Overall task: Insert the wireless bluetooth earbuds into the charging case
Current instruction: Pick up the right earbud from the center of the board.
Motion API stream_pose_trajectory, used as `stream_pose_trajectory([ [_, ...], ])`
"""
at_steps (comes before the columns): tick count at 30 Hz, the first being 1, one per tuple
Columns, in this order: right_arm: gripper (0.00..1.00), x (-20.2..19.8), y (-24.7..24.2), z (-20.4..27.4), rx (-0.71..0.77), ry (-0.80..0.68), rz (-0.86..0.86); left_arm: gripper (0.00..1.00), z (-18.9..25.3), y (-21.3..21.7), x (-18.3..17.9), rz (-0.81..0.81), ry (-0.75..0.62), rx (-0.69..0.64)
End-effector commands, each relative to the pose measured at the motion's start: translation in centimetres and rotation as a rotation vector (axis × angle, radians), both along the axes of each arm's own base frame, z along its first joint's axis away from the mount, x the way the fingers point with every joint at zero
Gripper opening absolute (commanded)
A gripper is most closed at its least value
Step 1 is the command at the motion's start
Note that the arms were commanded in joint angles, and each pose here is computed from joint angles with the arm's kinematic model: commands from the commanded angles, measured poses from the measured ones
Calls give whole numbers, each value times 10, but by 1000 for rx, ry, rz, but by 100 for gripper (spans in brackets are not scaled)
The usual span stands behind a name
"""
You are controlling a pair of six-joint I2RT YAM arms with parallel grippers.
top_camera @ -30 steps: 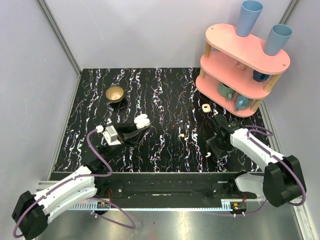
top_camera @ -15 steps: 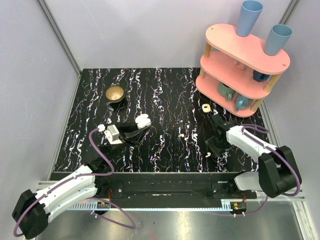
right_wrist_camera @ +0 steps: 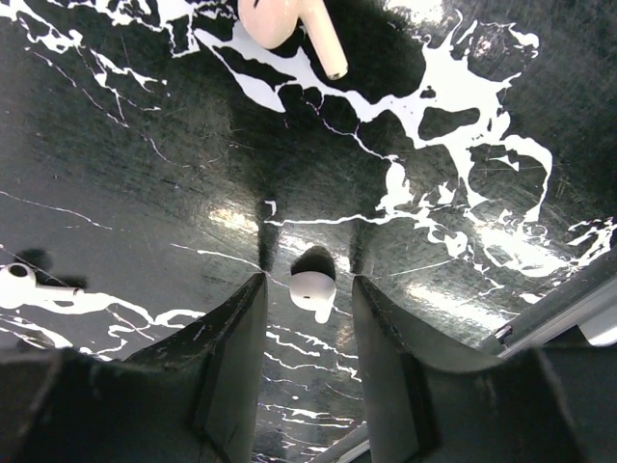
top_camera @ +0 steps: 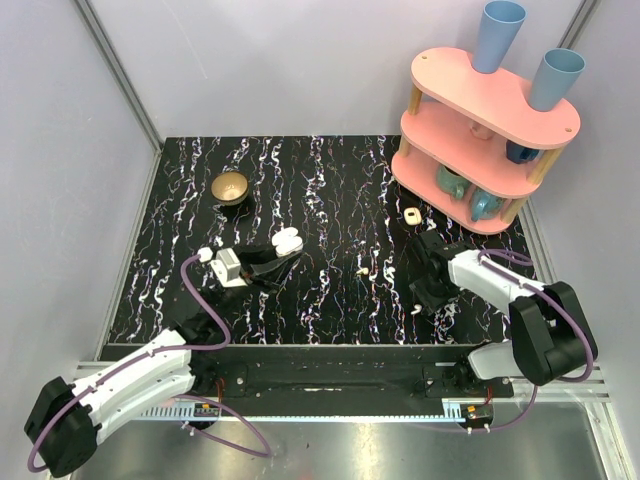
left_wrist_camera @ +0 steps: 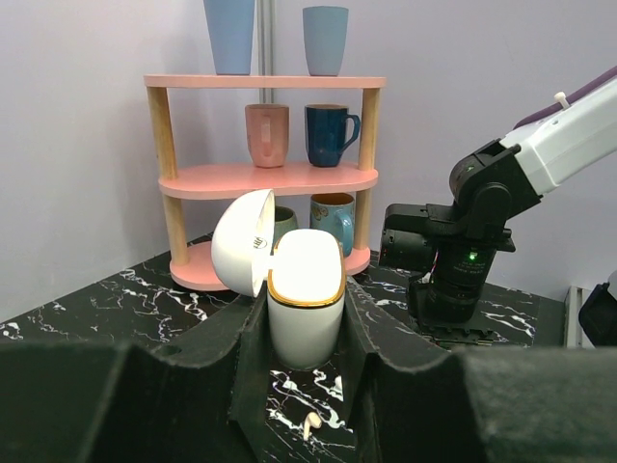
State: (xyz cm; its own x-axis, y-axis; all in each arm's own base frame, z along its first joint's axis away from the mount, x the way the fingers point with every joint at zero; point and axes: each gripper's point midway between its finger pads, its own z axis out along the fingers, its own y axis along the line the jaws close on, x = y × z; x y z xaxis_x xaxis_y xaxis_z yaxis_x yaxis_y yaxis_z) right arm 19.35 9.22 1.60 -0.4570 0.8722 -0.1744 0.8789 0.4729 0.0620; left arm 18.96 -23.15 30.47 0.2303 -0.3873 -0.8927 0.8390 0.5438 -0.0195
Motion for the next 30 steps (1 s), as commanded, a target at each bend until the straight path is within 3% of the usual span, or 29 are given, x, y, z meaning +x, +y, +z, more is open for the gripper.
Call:
stream_pose_trajectory([
  [1, 47, 2, -6, -5, -47, -7, 2, 0, 31, 7, 0, 26, -63, -67],
  [19, 42, 2, -9, -12, -66, 11, 6, 0, 27, 7, 4, 32, -55, -63],
  [28, 35, 2, -9, -12, -67, 8, 7, 0, 27, 7, 4, 31, -55, -65],
  [30, 29, 3, -8, -11, -64, 1, 15, 0, 27, 8, 5, 35, -53, -65],
])
